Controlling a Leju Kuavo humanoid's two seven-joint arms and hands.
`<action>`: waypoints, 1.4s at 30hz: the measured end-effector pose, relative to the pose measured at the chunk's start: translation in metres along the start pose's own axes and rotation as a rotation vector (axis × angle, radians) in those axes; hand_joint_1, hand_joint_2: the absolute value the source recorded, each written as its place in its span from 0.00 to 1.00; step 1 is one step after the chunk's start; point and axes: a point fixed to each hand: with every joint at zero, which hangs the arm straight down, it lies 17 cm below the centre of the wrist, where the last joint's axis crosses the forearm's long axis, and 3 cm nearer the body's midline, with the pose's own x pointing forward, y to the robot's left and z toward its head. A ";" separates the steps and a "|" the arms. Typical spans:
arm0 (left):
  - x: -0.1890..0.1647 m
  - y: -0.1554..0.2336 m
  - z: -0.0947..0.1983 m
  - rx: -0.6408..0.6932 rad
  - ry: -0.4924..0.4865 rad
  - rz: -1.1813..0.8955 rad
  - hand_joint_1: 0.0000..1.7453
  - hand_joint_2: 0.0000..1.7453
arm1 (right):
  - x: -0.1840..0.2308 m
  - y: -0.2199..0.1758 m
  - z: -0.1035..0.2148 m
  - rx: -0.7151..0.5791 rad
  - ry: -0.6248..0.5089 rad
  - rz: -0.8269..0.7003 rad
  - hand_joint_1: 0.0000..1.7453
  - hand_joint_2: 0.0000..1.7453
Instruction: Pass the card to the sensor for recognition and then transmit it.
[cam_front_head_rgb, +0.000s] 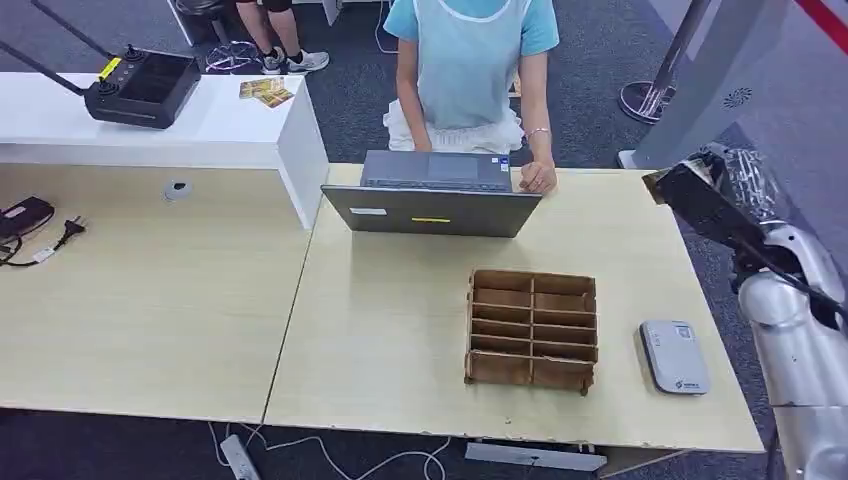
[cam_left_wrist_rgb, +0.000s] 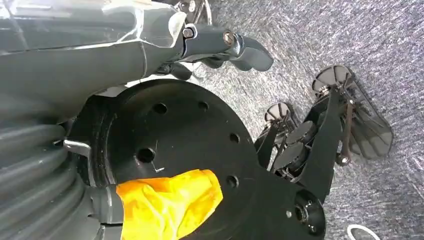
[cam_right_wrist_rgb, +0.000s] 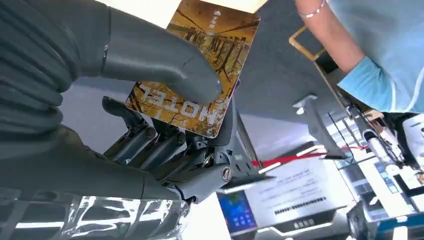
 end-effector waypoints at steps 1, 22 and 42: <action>0.000 0.000 0.000 -0.001 -0.001 -0.005 0.00 1.00 | 0.004 -0.002 -0.006 -0.002 -0.005 0.023 1.00 1.00; 0.007 -0.007 0.002 0.007 -0.043 -0.101 0.00 1.00 | 0.015 -0.001 -0.070 0.032 0.027 0.341 1.00 1.00; 0.008 -0.014 0.004 -0.012 -0.039 -0.125 0.00 1.00 | 0.027 0.034 -0.095 0.111 0.077 0.379 1.00 1.00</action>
